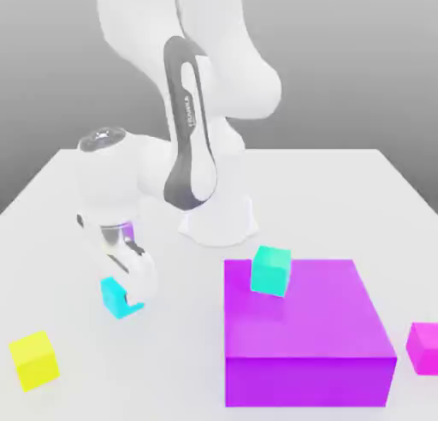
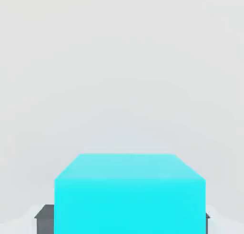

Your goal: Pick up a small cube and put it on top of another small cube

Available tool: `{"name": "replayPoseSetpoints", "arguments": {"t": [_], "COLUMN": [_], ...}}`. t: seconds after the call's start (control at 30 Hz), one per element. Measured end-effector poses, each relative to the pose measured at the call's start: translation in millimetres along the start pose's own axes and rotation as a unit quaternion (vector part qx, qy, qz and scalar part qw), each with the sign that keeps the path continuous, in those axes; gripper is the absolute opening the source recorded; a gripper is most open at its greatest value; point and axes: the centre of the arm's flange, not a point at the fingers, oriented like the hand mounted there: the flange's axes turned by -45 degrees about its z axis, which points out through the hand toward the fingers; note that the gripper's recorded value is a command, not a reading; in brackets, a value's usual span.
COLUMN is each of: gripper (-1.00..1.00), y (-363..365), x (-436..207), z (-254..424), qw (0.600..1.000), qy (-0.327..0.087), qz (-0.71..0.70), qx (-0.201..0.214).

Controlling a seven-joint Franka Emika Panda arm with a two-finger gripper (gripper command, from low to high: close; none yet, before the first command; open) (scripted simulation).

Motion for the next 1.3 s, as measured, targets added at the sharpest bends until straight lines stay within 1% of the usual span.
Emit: {"name": "replayPoseSetpoints", "arguments": {"t": [0.1,0.37,0.57,0.77,1.0,1.07,1.2,1.23,1.3], "gripper": [-1.00,-1.00,-1.00,-1.00,-1.00,-1.00,-1.00,1.00,1.00], "y": [0,-3,-72,-143,-204,-210,-211,-211,-211], "x": [0,0,-14,-57,-142,-151,-154,-155,-155], "z": [-3,-59,-106,-156,-210,-200,-159,-153,-153], "qw": [1.000,1.000,0.999,0.997,0.993,0.993,0.992,0.992,0.992], "qy": [0.000,0.000,0.001,-0.001,-0.002,-0.001,-0.001,-0.001,-0.001], "qz": [0.000,0.003,0.040,0.078,0.118,0.122,0.123,0.123,0.123], "qx": [0.000,0.001,0.005,0.007,0.004,0.003,0.002,0.002,0.002]}}
